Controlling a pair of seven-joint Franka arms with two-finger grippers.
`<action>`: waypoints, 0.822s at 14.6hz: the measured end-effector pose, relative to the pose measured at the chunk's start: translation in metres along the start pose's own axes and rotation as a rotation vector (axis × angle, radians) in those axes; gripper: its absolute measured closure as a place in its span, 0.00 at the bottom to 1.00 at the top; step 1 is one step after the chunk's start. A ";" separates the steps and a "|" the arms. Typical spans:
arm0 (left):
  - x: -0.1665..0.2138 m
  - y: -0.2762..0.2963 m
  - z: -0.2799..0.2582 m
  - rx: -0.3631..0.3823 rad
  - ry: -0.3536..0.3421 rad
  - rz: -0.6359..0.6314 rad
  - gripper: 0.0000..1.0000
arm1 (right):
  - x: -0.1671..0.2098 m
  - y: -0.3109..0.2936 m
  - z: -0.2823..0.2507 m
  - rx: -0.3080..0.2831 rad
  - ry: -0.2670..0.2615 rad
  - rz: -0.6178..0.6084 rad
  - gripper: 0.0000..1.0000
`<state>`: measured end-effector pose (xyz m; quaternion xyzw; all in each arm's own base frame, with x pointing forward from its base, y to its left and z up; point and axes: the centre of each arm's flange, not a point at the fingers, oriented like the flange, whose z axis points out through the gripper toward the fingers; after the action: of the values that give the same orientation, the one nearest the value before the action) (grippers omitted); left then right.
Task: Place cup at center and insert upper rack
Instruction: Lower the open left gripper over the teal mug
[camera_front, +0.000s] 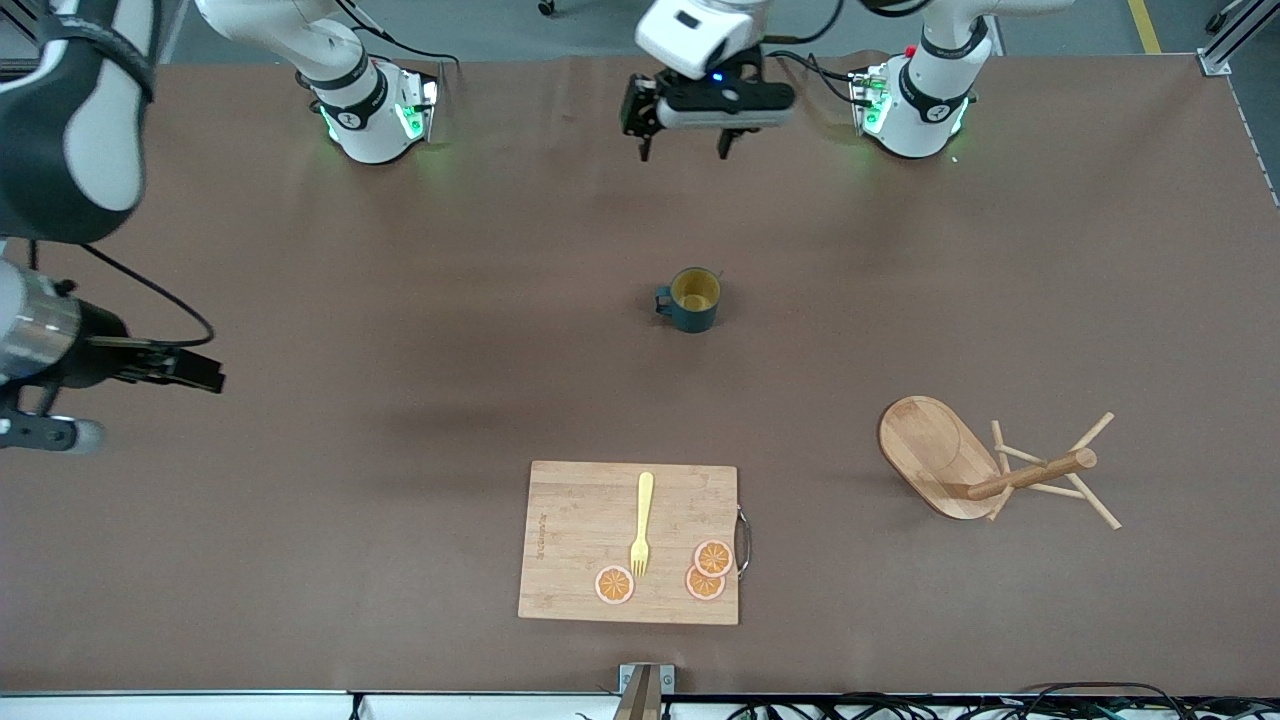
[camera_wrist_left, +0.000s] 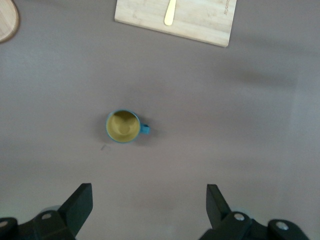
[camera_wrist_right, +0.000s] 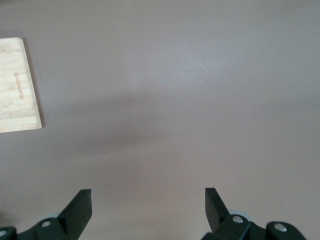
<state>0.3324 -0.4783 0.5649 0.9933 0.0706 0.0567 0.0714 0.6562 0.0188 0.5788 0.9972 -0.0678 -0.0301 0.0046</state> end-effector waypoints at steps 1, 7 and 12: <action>-0.020 0.007 0.014 0.007 0.029 -0.004 0.00 | -0.001 0.003 -0.004 0.005 0.007 0.003 0.00; -0.096 0.021 0.100 0.066 0.212 -0.015 0.00 | -0.014 0.013 -0.034 0.072 0.045 -0.014 0.00; -0.128 0.031 0.179 0.084 0.319 -0.049 0.00 | -0.026 0.038 -0.060 0.055 0.108 -0.035 0.00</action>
<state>0.2325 -0.5520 0.3802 0.9718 0.1074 0.2089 0.0192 0.6294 -0.0153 0.6410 0.9982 -0.0509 0.0256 -0.0197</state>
